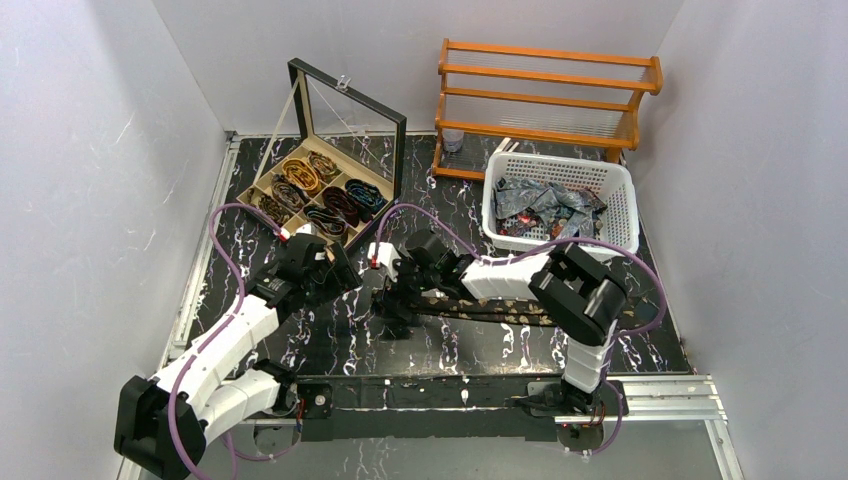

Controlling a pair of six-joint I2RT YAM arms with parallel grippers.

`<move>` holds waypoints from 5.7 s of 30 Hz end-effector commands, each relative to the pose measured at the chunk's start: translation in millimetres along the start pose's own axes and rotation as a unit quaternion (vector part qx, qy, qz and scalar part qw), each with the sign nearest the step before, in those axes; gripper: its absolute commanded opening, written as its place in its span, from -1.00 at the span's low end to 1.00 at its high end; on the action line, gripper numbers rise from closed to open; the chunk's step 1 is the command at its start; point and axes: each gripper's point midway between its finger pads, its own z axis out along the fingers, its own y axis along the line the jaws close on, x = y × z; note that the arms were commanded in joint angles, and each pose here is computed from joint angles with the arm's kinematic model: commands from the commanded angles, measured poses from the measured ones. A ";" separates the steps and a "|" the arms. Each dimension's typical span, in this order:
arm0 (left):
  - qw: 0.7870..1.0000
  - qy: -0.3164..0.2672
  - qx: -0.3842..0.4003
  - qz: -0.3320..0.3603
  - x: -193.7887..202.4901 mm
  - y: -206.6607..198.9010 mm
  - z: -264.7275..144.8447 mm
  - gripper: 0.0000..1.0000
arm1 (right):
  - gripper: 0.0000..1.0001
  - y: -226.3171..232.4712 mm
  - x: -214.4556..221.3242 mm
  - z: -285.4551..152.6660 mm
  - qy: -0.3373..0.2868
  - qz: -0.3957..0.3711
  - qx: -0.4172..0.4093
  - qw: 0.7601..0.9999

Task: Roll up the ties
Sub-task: Roll the tie at the center of the board.

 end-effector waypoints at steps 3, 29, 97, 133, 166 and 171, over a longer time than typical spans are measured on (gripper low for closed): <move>1.000 0.016 -0.009 0.008 9.1 9.7 -3.3 0.58 | 0.68 -14.6 14.7 14.4 0.034 -0.055 0.003 0.998; 0.996 -0.030 -0.062 -0.061 16.0 47.7 -21.2 0.59 | 0.53 58.1 -31.1 19.7 -0.005 -0.112 -0.072 0.991; 0.984 0.064 0.126 -0.105 42.1 11.5 19.2 0.69 | -0.10 41.0 -18.4 -34.5 0.065 0.559 0.148 0.813; 0.969 0.112 0.199 -0.089 84.3 4.2 31.3 0.34 | -0.64 47.3 69.2 -17.4 0.191 0.604 0.105 0.766; 0.968 0.109 0.218 -0.066 81.4 -8.6 32.7 -0.88 | -0.64 42.1 71.4 -17.3 0.195 0.610 0.079 0.764; 0.972 0.095 0.203 -0.073 71.1 -11.4 29.7 -1.00 | -0.42 35.6 29.2 -22.1 0.139 0.584 0.048 0.798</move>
